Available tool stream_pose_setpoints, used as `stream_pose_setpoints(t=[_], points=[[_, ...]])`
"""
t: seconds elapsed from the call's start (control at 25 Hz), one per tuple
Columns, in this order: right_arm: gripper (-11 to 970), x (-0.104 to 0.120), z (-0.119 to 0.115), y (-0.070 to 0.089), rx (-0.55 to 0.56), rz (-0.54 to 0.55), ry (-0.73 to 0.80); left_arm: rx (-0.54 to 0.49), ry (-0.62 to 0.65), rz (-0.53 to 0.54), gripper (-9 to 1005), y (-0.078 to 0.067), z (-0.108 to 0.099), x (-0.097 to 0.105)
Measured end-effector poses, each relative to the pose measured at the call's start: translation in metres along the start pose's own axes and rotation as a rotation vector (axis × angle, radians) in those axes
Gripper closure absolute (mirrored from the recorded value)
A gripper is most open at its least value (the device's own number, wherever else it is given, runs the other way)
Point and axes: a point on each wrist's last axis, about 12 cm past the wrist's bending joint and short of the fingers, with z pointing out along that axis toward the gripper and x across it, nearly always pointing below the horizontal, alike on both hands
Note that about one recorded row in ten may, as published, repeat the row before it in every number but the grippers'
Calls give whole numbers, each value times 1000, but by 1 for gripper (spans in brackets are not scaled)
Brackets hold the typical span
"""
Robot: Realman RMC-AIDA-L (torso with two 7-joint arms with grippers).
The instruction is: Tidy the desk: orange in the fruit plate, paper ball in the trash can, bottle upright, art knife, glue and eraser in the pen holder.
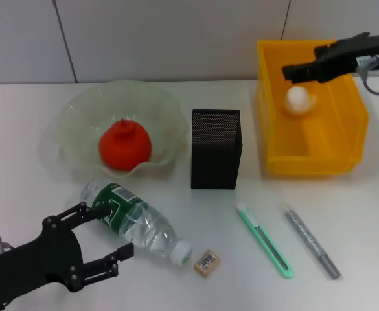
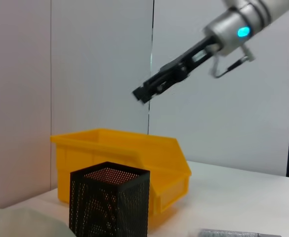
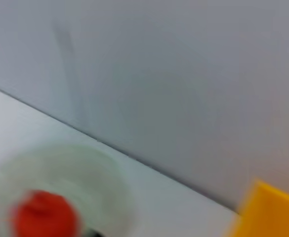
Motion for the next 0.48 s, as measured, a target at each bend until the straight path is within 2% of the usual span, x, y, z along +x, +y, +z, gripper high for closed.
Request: stream_pose_setpoints(t=[0.04,0.08,0.16,0.24,0.28,0.32,0.48], points=[[225,2,-6,3,-33,-14,-36,1,-3,3,181,0,0,-1],[225,14,-18,11,-112,-46,-97,3,-7,12,181,1,-1,-3],[225,22,-22,13,-148,-55,-123,3,-9,20,181,2,-2,-4],[224,42,-30,17,-204,-59,-169,0,-10,30,181,3,-4,-6],[224,67,-35,21,-267,-69,-216,-5,-7,47,181,6,-6,-8],[224,67,-35,21,-267,-69,-216,-5,-7,47,181,6,-6,-8],[224,111,-39,28,-381,-87,-280,18,5,89,181,11,-5,-16]])
